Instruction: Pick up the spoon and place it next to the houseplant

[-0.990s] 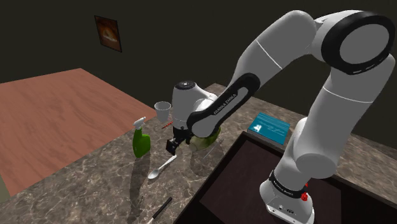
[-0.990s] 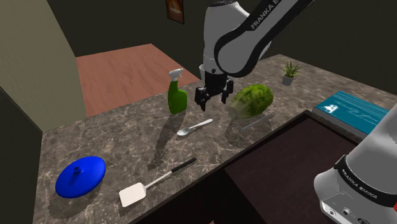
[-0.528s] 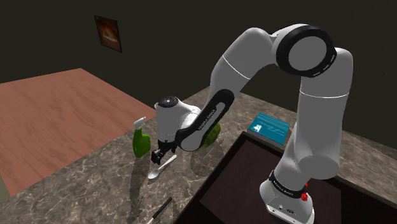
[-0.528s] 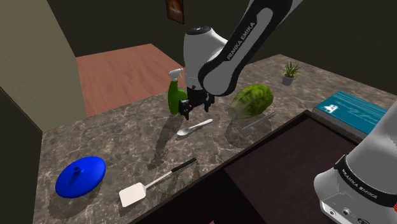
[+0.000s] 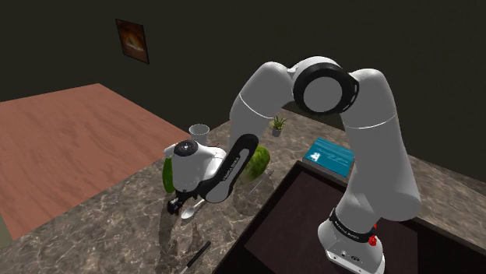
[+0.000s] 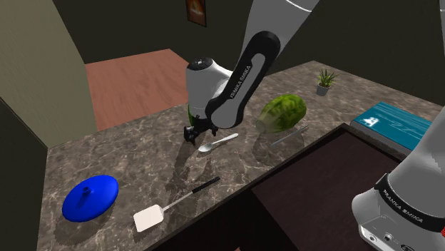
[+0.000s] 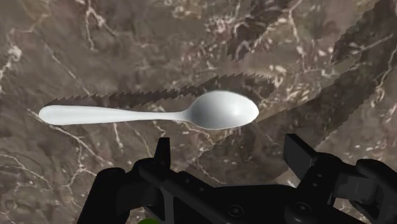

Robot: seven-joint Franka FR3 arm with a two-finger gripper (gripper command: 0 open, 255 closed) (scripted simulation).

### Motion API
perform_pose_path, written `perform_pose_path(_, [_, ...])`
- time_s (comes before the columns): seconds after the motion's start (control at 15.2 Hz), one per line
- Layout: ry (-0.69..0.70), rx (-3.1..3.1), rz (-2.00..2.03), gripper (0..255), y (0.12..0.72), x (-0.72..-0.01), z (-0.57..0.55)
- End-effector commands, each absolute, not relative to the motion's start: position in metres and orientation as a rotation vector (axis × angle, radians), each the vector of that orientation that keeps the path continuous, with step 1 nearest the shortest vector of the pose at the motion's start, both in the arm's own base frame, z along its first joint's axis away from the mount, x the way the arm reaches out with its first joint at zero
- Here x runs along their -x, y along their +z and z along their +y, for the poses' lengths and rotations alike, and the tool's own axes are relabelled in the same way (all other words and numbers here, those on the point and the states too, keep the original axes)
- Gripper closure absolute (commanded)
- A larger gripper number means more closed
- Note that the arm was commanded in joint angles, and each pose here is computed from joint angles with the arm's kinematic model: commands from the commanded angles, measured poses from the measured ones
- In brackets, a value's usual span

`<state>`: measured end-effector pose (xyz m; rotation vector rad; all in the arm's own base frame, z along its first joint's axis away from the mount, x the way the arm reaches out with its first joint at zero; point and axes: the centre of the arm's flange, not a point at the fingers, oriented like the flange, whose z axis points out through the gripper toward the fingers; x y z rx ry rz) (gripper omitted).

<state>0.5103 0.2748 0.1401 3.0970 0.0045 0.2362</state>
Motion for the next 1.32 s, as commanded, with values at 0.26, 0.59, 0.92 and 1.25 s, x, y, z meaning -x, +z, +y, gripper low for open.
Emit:
perform_pose_path(0.26, [0.242,-3.096,0.008,0,0.108,-0.518,0.279])
perform_pose_path(0.59, [0.242,-3.096,0.008,0,0.1,-0.519,0.278])
perform_pose_path(0.92, [0.242,-3.096,0.008,255,0.1,-0.519,0.278])
perform_pose_path(1.25, [0.242,-3.096,0.008,255,0.1,-0.519,0.278])
